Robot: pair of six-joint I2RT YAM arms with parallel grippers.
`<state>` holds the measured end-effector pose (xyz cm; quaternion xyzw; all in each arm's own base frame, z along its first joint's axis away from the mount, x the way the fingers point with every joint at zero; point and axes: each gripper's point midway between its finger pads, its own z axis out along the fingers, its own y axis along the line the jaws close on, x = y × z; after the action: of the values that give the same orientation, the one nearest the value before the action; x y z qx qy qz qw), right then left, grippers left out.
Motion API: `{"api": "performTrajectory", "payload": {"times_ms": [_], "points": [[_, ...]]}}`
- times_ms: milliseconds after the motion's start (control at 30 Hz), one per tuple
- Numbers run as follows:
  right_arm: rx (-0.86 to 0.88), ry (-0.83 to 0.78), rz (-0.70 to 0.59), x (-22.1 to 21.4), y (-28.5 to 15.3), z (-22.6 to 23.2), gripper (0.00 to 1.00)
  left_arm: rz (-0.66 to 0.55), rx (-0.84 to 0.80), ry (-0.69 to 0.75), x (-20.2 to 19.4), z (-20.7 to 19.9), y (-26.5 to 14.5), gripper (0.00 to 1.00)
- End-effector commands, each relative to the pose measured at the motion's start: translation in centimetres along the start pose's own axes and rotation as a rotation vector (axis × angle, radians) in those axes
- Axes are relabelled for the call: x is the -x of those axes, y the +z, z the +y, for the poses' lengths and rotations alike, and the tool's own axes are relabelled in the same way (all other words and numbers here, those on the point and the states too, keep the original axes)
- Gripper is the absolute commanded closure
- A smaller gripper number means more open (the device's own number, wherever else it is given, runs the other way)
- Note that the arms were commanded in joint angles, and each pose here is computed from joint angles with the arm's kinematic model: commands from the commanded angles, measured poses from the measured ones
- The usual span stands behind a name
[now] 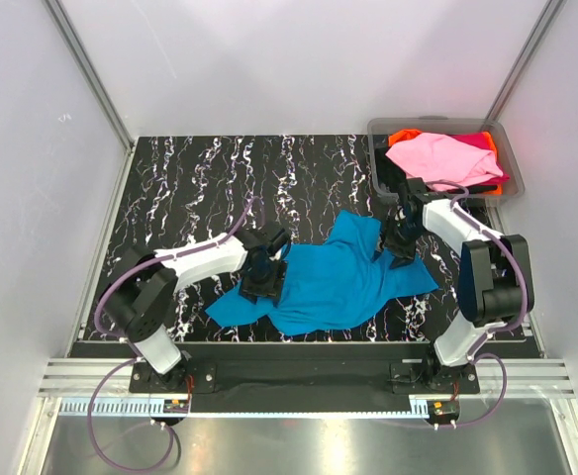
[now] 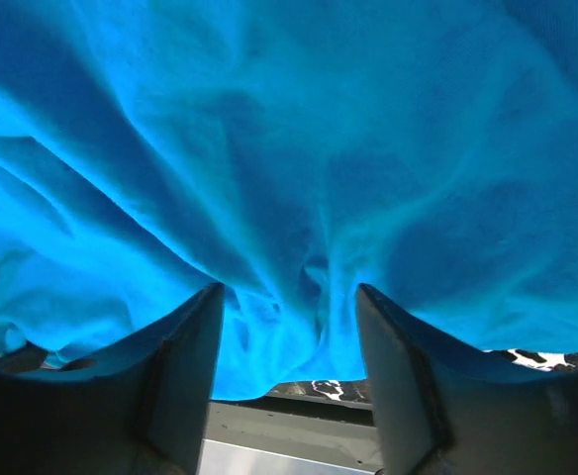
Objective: Fold and stack the t-shirts
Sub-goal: Flatten the tshirt out
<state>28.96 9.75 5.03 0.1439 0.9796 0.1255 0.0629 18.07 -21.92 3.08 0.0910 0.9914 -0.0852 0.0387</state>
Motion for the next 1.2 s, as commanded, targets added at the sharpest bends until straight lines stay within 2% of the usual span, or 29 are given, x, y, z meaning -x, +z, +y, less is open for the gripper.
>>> {"api": "performTrajectory", "payload": {"times_ms": [0,33,67,100,167,200,233,300,333,533,667,700,733,767,800,833,867,933,1000,1167], "points": [[0.036,-0.05,-0.049,1.5,-1.0,1.3,0.45,-0.073,0.024,0.056,1.9,0.2,-0.2,0.44],[0.036,-0.054,-0.049,1.5,-0.8,1.3,0.46,-0.079,0.028,0.056,2.0,0.3,-0.2,0.49],[0.031,-0.058,-0.038,1.3,-0.4,1.1,0.46,-0.092,0.038,0.059,2.2,0.5,-0.3,0.61],[0.032,-0.055,-0.029,1.2,-0.2,1.1,0.48,-0.097,0.04,0.059,2.3,0.5,-0.5,0.67],[0.049,-0.053,-0.018,1.1,0.3,1.3,0.6,-0.134,0.059,0.061,2.5,1.1,-1.1,0.78],[0.047,-0.052,-0.005,0.9,0.6,1.3,0.67,-0.144,0.059,0.061,2.6,1.2,-1.4,0.89],[0.045,-0.05,-0.005,0.9,0.7,1.3,0.81,-0.167,0.052,0.055,2.6,1.3,-2.1,0.93],[0.042,-0.052,-0.016,0.8,0.3,1.2,0.96,-0.191,0.05,0.046,2.6,1.5,-3.2,0.96],[0.04,-0.056,-0.029,0.8,0.0,1.1,1.0,-0.204,0.046,0.041,2.5,1.6,-3.6,0.96],[0.047,-0.089,-0.179,0.6,-4.0,0.8,1.0,-0.345,0.001,0.021,2.1,2.0,-8.5,1.0],[0.156,-0.097,-0.295,-0.4,-8.3,2.2,1.0,-0.475,-0.024,0.02,1.8,2.8,-12.8,1.0],[0.196,-0.111,-0.327,-0.9,-9.3,2.6,1.0,-0.521,-0.055,0.018,1.6,2.7,-14.1,0.94],[0.239,-0.129,-0.353,-0.6,-9.7,3.4,0.83,-0.528,-0.065,0.014,1.3,2.8,-14.2,0.87],[0.277,-0.142,-0.335,-1.1,-9.5,3.9,0.63,-0.531,-0.077,0.005,1.1,2.8,-14.3,0.75],[0.278,-0.134,-0.331,-1.0,-9.3,4.0,0.47,-0.531,-0.087,-0.014,0.9,2.8,-14.4,0.66],[0.285,-0.133,-0.328,-0.7,-9.0,4.4,0.41,-0.533,-0.094,-0.027,0.7,2.9,-14.3,0.53],[0.289,-0.132,-0.296,-0.6,-8.2,4.8,0.39,-0.531,-0.098,-0.043,0.5,2.9,-14.2,0.3],[0.298,-0.16,-0.271,-0.6,-7.6,6.0,0.36,-0.525,-0.105,-0.088,0.3,3.0,-13.9,0.15],[0.295,-0.182,-0.229,-0.3,-6.4,7.3,0.31,-0.53,-0.106,-0.122,0.2,3.2,-14.0,0.03],[0.265,-0.225,-0.116,-0.3,-2.5,10.2,0.27,-0.518,-0.049,-0.136,0.7,4.0,-13.1,0.02]]}}
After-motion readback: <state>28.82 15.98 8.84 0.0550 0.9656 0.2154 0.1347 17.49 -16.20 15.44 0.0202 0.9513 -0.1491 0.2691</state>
